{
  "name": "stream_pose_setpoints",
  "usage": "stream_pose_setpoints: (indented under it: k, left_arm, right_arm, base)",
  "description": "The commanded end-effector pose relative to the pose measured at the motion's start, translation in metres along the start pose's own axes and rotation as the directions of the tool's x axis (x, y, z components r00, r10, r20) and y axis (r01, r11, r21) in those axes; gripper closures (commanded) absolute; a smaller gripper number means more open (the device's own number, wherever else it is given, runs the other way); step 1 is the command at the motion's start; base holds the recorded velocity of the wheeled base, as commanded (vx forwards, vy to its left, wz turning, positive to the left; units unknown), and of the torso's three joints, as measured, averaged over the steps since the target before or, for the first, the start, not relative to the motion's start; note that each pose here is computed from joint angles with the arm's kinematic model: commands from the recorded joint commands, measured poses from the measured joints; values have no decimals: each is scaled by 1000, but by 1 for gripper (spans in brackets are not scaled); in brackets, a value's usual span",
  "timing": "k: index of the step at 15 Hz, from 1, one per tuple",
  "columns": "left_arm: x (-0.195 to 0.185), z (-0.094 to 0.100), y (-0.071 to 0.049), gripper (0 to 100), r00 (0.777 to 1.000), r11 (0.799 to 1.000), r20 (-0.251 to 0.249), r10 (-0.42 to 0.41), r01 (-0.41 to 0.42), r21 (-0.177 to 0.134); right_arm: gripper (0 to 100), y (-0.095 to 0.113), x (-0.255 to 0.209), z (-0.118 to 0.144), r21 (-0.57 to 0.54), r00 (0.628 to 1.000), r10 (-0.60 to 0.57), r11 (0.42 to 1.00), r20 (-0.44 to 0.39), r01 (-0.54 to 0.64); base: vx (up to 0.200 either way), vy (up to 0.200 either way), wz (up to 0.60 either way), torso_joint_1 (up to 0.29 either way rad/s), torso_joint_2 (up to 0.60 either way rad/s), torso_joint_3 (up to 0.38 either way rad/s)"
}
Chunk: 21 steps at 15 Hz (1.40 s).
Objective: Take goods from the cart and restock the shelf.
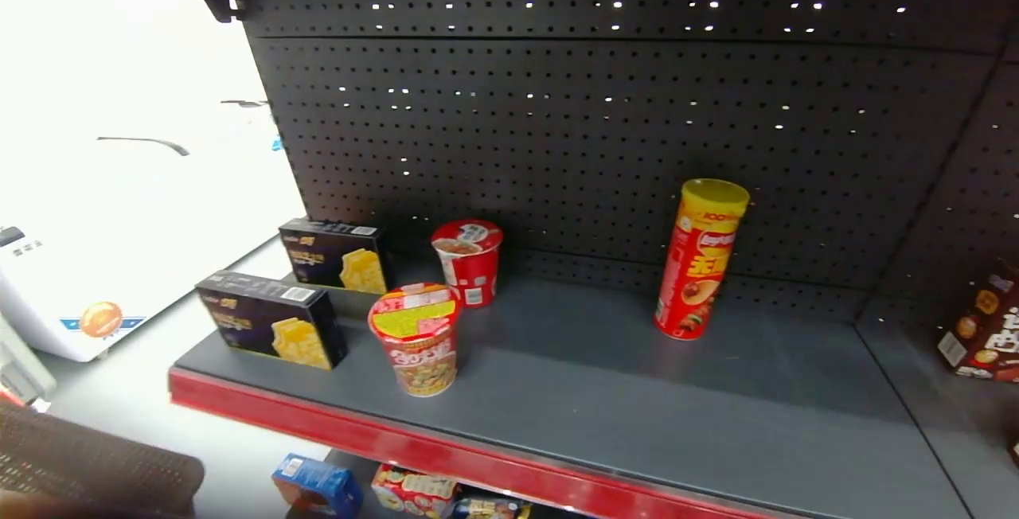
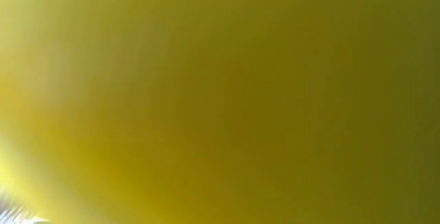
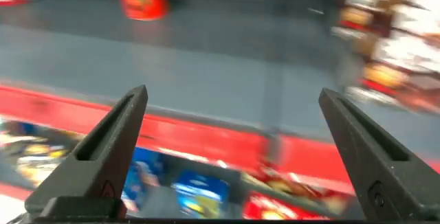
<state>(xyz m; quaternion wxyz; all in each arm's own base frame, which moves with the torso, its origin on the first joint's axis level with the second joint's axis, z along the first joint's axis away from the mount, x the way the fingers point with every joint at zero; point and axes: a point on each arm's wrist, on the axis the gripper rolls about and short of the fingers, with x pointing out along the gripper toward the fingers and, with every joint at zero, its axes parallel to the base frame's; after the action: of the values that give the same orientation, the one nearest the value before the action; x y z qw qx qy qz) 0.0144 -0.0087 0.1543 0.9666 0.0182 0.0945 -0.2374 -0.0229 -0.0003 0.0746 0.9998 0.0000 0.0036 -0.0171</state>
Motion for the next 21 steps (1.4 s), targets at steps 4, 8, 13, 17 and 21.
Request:
stream_pose_setpoints:
  k: [4, 8, 13, 17, 21]
  left_arm:
    - [1, 0, 0, 100, 1000, 1000, -6, 0, 0, -1]
    - [1, -1, 0, 100, 1000, 1000, -11, 0, 0, -2]
    - [-1, 0, 0, 100, 1000, 1000, 4, 7, -7, -1]
    - [-14, -29, -3, 100, 998, 999, 54, -36, 37, -4]
    - [-20, -20, -3, 100, 994, 997, 99, 50, -44, -58]
  right_arm:
    - [0, 0, 0, 0, 0, 1000, -1, 1000, 0, 1]
    - [0, 0, 0, 0, 0, 1000, 1, 1000, 0, -1]
    - [0, 0, 0, 0, 0, 1000, 1, 1000, 0, -1]
    - [0, 0, 0, 0, -11, 1000, 19, 1000, 0, -19]
    - [0, 0, 0, 0, -22, 1000, -15, 1000, -2, 15]
  base:
    - [0, 0, -300, 4, 0, 0]
    - [0, 0, 0, 0, 0, 0]
    - [0, 0, 0, 0, 0, 0]
    - [0, 0, 0, 0, 0, 0]
    - [0, 0, 0, 0, 0, 0]
